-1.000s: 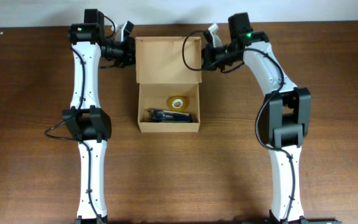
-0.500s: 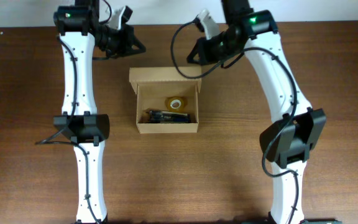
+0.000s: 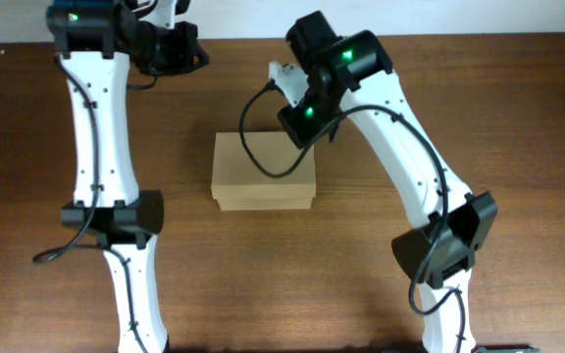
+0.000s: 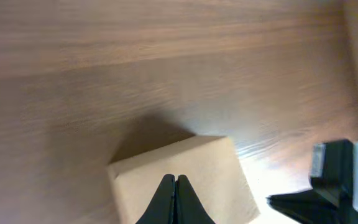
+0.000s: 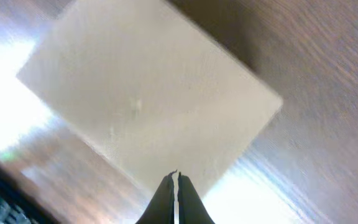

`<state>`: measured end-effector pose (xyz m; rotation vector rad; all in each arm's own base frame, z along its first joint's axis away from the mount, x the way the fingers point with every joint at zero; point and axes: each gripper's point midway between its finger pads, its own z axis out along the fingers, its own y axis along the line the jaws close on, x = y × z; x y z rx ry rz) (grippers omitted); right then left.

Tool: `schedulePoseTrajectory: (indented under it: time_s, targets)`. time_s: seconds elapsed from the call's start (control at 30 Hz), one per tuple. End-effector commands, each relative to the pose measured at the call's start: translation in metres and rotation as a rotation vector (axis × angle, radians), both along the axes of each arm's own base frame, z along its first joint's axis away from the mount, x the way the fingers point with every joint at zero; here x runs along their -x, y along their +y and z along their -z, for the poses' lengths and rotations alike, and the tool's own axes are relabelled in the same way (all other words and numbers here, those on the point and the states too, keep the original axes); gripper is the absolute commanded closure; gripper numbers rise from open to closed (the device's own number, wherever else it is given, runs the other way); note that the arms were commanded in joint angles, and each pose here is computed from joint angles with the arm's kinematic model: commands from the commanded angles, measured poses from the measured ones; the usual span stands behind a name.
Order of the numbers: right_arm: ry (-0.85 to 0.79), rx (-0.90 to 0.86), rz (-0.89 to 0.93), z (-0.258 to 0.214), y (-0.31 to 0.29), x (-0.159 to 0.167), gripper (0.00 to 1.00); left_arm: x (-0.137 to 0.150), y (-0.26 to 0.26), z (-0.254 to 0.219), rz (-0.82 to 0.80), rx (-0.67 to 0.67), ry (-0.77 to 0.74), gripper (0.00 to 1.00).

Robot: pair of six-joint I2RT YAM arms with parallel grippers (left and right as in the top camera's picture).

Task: Pack container
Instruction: 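Fold the lid forward over the box with both grippers, then press the closed lid down with both grippers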

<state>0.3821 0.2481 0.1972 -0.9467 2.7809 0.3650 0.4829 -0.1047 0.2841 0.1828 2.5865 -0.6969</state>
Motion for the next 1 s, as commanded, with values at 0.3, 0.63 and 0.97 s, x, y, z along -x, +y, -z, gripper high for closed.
schedulePoseTrajectory:
  time_s: [0.3, 0.63, 0.97]
  targets:
    - [-0.061, 0.192, -0.092, -0.035, 0.003, 0.063, 0.96, 0.089, 0.029, 0.011, -0.025, -0.296, 0.171, 0.98]
    - [-0.063, 0.227, -0.035, -0.027, -0.017, 0.047, 0.96, 0.138, -0.001, 0.096, 0.165, -0.266, 0.425, 0.98]
    - [0.105, 0.287, 0.001, 0.059, -0.041, 0.046, 0.96, 0.145, -0.023, 0.157, 0.225, -0.263, 0.456, 0.98]
